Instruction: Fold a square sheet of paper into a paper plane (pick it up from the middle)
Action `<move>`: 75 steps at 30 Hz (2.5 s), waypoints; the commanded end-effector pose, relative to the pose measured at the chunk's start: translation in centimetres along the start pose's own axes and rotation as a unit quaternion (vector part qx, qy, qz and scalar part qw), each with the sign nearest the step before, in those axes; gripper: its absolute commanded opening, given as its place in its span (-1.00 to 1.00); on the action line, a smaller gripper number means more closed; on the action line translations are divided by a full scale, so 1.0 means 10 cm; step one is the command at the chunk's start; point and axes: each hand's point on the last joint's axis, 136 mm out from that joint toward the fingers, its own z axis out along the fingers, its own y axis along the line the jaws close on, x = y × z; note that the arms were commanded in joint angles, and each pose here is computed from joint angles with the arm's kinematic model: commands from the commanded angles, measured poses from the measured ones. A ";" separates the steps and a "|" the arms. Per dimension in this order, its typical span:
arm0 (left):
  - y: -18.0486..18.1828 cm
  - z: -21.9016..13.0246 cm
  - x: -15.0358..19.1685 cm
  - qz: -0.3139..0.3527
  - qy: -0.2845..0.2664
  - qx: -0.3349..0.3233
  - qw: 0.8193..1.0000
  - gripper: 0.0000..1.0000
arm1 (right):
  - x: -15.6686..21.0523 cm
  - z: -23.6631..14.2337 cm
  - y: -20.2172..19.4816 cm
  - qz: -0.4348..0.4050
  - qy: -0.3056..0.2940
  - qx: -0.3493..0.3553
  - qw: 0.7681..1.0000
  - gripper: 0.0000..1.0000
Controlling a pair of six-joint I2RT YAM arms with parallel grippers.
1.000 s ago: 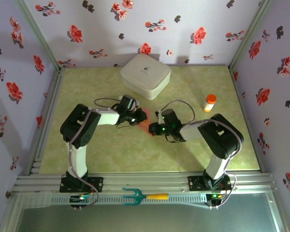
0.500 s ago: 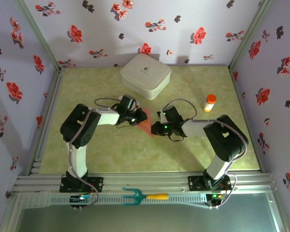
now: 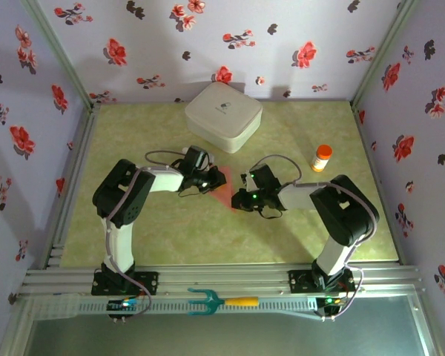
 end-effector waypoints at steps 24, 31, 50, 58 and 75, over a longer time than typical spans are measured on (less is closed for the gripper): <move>0.20 0.08 0.13 -0.007 0.024 -0.029 0.999 -0.75 | -0.03 -0.18 -0.16 -0.007 -0.012 0.073 0.997 -0.64; 0.20 0.09 0.13 -0.007 0.025 -0.028 0.999 -0.75 | -0.07 -0.22 -0.15 -0.037 -0.006 0.088 0.995 -0.48; 0.18 0.09 0.13 -0.009 0.024 -0.024 0.999 -0.75 | 0.06 -0.13 -0.24 -0.035 0.031 0.091 0.995 -0.59; 0.19 0.09 0.14 -0.010 0.025 -0.025 0.999 -0.75 | 0.13 -0.15 -0.19 -0.030 0.035 0.075 0.996 -0.76; 0.20 0.09 0.14 -0.011 0.023 -0.026 0.999 -0.76 | -0.19 -0.34 0.09 -0.046 -0.005 0.067 0.997 -0.41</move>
